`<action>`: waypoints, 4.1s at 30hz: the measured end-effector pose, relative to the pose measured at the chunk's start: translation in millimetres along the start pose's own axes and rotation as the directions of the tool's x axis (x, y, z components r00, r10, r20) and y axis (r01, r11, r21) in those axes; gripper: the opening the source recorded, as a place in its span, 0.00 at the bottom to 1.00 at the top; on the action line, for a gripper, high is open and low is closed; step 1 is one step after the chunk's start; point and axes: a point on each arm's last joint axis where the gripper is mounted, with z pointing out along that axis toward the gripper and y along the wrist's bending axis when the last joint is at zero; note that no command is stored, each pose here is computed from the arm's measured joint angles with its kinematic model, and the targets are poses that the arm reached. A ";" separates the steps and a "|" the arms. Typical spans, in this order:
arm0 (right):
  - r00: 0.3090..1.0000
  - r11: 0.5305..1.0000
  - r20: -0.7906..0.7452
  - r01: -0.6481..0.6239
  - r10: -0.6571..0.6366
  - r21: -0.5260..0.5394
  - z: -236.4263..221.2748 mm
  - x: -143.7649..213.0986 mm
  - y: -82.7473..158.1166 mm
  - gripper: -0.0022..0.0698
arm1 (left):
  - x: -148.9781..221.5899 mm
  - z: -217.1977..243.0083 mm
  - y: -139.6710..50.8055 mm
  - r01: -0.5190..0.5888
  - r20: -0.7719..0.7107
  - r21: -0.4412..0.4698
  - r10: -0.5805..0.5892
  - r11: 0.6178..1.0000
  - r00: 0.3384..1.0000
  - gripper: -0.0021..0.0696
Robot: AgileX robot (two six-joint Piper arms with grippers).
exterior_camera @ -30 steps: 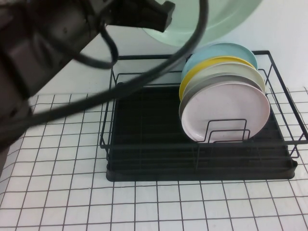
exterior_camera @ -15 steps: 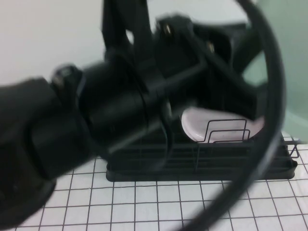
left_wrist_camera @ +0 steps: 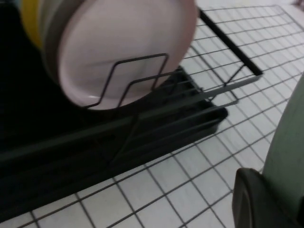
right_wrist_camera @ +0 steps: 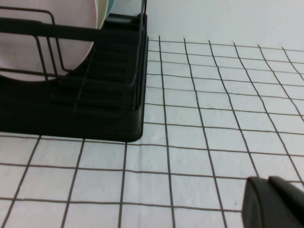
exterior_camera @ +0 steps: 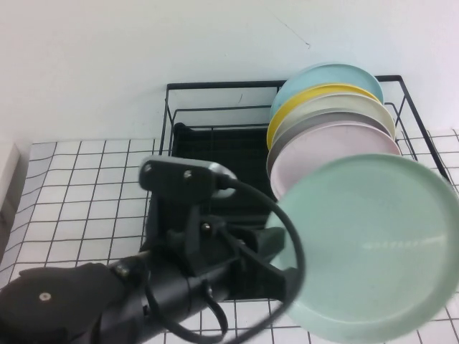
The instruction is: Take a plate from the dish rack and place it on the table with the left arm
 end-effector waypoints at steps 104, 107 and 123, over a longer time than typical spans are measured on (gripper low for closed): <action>1.000 1.000 0.000 0.000 0.000 0.000 0.0 0.0 0.0 0.03 | -42.6 -155.2 37.7 -0.342 0.353 -0.213 0.399 0.915 0.846 0.03; 1.000 1.000 0.000 0.000 0.000 0.000 0.0 0.0 0.0 0.03 | -27.7 -179.4 39.1 -0.361 0.384 -0.292 0.454 0.886 0.804 0.03; 1.000 1.000 0.000 0.000 0.000 0.000 0.0 0.0 0.0 0.03 | 131.0 -152.2 118.0 -0.387 0.211 -0.496 0.540 0.777 0.815 0.03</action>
